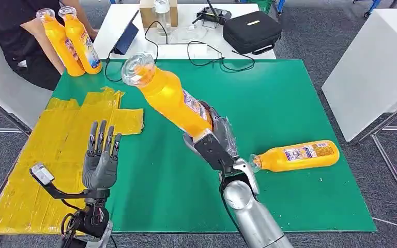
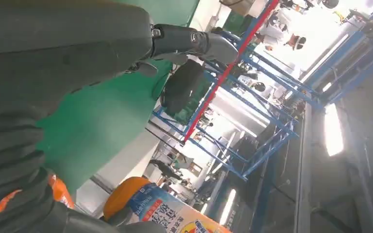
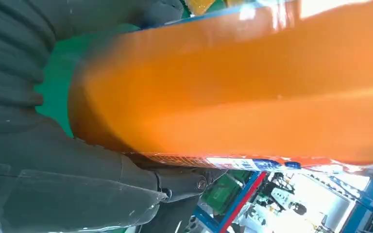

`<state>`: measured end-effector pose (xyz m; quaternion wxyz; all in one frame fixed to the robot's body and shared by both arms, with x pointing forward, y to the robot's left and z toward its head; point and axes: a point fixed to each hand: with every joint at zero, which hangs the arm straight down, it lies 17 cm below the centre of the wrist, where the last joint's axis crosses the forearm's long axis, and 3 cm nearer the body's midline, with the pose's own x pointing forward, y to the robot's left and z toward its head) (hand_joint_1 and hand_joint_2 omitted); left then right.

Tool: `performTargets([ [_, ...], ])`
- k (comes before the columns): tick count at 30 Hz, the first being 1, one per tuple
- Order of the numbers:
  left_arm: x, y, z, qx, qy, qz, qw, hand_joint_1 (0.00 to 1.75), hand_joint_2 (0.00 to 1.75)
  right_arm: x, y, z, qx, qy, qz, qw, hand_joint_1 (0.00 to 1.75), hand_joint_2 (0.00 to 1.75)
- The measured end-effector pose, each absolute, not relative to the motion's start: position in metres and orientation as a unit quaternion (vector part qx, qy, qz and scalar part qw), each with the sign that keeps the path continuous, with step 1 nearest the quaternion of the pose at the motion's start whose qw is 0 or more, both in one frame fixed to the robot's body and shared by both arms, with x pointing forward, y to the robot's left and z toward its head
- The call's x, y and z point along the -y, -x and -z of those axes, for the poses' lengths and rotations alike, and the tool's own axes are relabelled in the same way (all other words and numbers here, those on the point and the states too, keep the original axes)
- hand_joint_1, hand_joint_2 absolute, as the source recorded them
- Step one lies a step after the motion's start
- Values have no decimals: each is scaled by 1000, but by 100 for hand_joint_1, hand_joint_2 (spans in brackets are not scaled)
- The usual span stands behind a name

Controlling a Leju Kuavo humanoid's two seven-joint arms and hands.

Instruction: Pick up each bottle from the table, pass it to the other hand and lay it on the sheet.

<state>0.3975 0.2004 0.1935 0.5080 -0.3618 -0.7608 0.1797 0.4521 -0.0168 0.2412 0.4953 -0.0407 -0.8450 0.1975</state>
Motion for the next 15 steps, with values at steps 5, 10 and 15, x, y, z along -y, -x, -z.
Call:
performTargets([
  [5,-185,-394,-197,744,400,-181,504,0,175,-1,-455,-245,840,37,-212,497,175,175],
  [10,-176,-393,-200,736,415,-180,503,0,175,-31,-451,-237,830,25,-242,501,175,175],
  [15,-167,-395,-208,732,425,-170,505,0,175,-76,-432,-202,794,7,-313,520,175,175],
])
